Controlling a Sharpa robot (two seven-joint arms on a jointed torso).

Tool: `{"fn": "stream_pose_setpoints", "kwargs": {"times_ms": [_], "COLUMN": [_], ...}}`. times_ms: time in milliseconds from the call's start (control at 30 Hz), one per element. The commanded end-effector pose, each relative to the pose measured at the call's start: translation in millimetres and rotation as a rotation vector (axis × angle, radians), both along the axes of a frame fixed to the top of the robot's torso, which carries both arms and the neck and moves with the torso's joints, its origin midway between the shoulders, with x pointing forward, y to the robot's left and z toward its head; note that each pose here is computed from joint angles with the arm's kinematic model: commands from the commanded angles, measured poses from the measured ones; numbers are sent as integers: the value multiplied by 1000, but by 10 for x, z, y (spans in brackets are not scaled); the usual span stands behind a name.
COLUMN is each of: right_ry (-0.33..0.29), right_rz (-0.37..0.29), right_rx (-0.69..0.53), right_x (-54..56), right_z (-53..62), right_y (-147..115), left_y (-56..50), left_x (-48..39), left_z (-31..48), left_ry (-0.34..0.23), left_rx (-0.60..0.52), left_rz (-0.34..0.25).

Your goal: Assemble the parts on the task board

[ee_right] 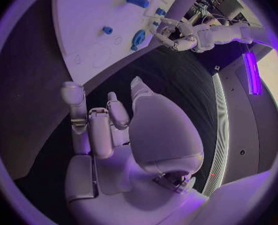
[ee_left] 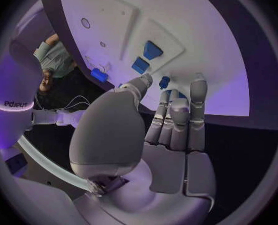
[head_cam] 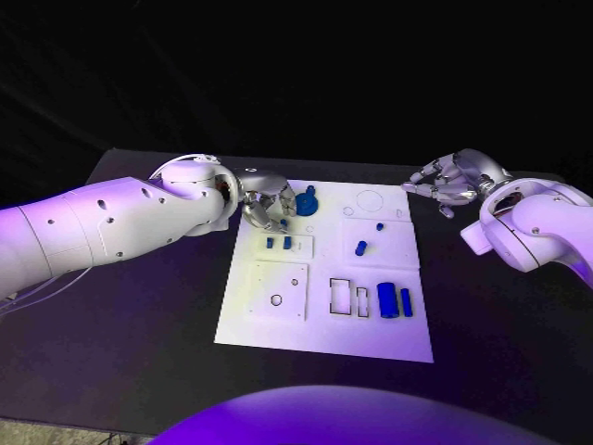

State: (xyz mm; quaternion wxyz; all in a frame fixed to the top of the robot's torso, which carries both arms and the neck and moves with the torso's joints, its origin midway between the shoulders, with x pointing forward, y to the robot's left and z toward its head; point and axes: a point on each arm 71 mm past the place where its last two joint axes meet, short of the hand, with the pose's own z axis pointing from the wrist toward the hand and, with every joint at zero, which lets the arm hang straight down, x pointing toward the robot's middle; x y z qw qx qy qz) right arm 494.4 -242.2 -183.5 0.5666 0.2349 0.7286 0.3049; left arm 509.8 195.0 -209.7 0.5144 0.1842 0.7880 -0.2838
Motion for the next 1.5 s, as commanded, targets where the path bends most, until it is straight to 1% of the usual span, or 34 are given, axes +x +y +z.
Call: {"fn": "stream_pose_setpoints", "kwargs": {"times_ms": [33, 233, 333, 400, 467, 500, 633, 700, 800, 833, 933, 1000, 1133, 1333, 1500], "right_ry": [-7, -7, 1, 1, -7, -16, -52, -84, -150, -159, -227, -256, -293, -318, -314], "right_rz": [3, 1, 14, 37, 74, 105, 208, 262, 349, 359, 427, 455, 492, 513, 513], "right_rx": [-4, -6, -14, -33, -58, -77, -144, -195, -300, -314, -427, -482, -557, -601, -617], "right_x": [1, 5, 7, 3, -4, -11, -36, -56, -101, -106, -143, -161, -191, -217, -196], "right_z": [2, 0, -8, -11, -10, -7, 0, 3, -1, -1, -10, -25, -72, -148, -197], "right_y": [-2, -13, -17, -12, 8, 30, 110, 157, 237, 247, 327, 365, 430, 509, 553], "left_y": [-2, 55, 99, 135, 174, 206, 316, 373, 463, 474, 541, 562, 585, 588, 565], "left_x": [-7, -8, -11, -22, -32, -38, -46, -46, -44, -43, -42, -43, -47, -57, -72], "left_z": [23, 52, 87, 131, 191, 235, 344, 386, 435, 439, 462, 469, 479, 494, 509], "left_ry": [-18, -24, -12, 5, 37, 67, 168, 217, 298, 308, 357, 373, 401, 428, 441], "left_rx": [-24, -40, -75, -130, -213, -287, -531, -653, -844, -866, -987, -1028, -1095, -1194, -1241], "left_rz": [-10, 3, 18, 33, 58, 82, 163, 203, 267, 275, 320, 332, 356, 408, 417]}}
